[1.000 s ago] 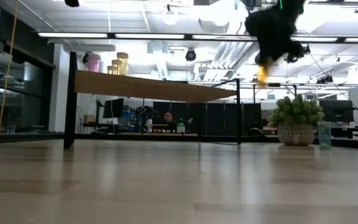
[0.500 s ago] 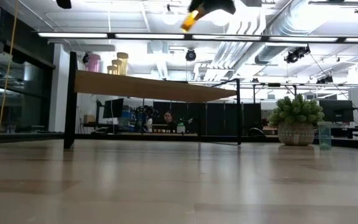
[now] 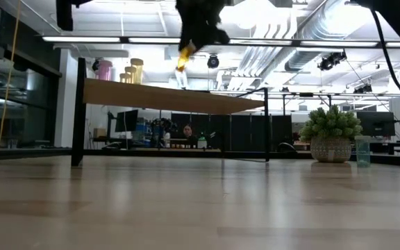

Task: Pick and place medicine bottles onto shelf by color
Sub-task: Put the top right orange pill bottle on the shelf

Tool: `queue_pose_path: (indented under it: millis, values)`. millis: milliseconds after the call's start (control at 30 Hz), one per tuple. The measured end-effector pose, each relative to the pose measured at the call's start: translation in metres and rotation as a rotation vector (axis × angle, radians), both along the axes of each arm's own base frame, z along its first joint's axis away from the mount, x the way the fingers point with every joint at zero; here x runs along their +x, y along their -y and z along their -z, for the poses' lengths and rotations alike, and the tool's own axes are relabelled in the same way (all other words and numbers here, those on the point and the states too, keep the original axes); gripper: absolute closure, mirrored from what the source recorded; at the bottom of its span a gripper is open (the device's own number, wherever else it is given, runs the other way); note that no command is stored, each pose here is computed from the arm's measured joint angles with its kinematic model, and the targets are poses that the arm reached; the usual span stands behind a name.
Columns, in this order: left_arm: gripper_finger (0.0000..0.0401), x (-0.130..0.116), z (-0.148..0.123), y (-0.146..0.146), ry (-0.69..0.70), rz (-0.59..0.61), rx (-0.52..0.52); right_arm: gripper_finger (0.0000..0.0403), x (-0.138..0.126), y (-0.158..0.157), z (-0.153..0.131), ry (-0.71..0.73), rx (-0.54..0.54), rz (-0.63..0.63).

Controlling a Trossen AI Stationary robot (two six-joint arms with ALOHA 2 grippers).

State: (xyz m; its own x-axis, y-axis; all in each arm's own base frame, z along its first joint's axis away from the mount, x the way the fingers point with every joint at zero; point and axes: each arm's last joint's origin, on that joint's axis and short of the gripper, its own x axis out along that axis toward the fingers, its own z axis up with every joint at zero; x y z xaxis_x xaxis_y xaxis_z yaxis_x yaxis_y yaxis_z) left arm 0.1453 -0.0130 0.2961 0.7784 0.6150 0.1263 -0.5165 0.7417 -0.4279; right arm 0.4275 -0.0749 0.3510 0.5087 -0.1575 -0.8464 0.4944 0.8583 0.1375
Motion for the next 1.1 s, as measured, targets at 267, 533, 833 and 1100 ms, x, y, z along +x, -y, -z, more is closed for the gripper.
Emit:
queue_pose_path:
  millis: [267,533,833,1100]
  values:
    - [0.0401,0.0,0.0,0.0,0.001,0.014,0.001,0.0293,-0.012,0.008,0.02,-0.195,-0.056,0.087]
    - [0.0401,0.0,0.0,0.0,0.001,0.014,0.001,0.0293,-0.035,0.027,0.024,-0.389,-0.105,0.239]
    - [0.0401,0.0,0.0,0.0,0.001,0.014,0.001,0.0293,-0.041,0.045,0.025,-0.392,-0.066,0.276]
    - [0.0401,0.0,0.0,0.0,0.001,0.014,0.001,0.0291,-0.04,0.052,0.025,-0.367,-0.068,0.259]
